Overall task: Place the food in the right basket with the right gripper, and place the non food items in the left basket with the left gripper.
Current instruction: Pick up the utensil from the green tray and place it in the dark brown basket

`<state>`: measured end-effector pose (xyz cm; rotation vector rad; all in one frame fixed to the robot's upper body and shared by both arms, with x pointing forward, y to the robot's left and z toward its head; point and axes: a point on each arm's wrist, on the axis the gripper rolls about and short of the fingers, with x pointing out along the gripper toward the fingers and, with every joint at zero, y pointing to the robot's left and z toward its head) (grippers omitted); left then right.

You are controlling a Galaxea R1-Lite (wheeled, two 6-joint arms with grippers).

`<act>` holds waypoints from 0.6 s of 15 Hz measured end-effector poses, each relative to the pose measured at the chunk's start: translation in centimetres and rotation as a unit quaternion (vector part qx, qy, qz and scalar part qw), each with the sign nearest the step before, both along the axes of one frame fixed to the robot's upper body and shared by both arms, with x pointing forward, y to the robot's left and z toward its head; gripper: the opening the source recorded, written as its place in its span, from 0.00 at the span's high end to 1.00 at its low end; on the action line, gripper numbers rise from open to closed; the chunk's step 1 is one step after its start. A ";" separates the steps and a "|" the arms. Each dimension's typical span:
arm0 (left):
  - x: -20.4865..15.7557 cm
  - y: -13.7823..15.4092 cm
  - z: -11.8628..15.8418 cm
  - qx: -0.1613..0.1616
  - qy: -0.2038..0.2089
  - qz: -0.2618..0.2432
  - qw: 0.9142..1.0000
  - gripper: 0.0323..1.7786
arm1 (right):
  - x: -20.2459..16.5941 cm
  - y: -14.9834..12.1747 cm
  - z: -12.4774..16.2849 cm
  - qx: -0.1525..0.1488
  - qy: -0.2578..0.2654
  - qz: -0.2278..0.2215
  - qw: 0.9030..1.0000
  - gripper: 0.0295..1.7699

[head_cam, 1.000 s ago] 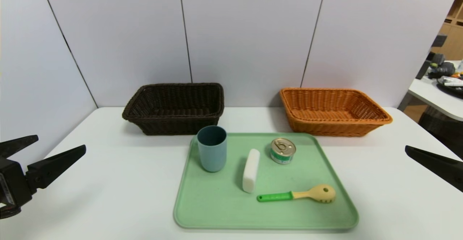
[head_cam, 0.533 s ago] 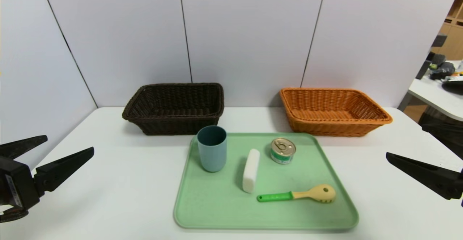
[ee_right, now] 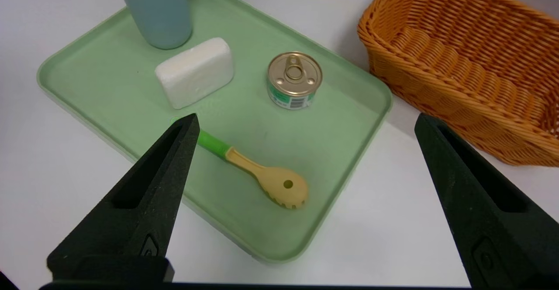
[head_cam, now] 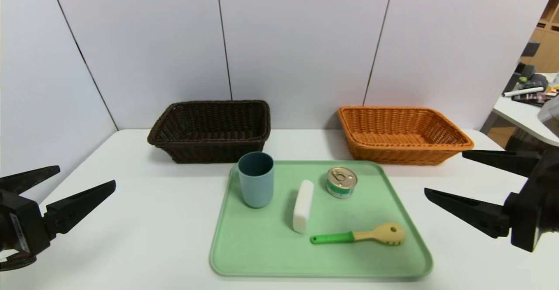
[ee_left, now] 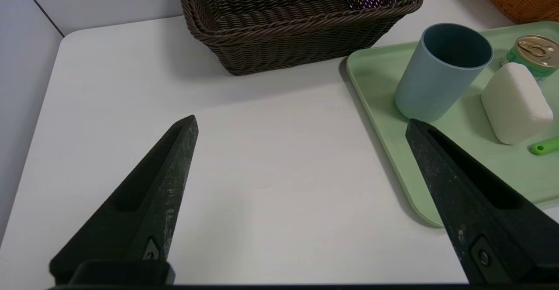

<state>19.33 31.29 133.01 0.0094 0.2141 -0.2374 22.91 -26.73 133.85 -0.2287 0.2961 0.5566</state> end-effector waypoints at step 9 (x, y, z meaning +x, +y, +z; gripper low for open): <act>2.3 -3.3 -1.2 -0.013 0.029 -0.097 0.995 0.05 | 3.0 3.6 -1.7 -0.017 0.034 0.051 0.998 0.04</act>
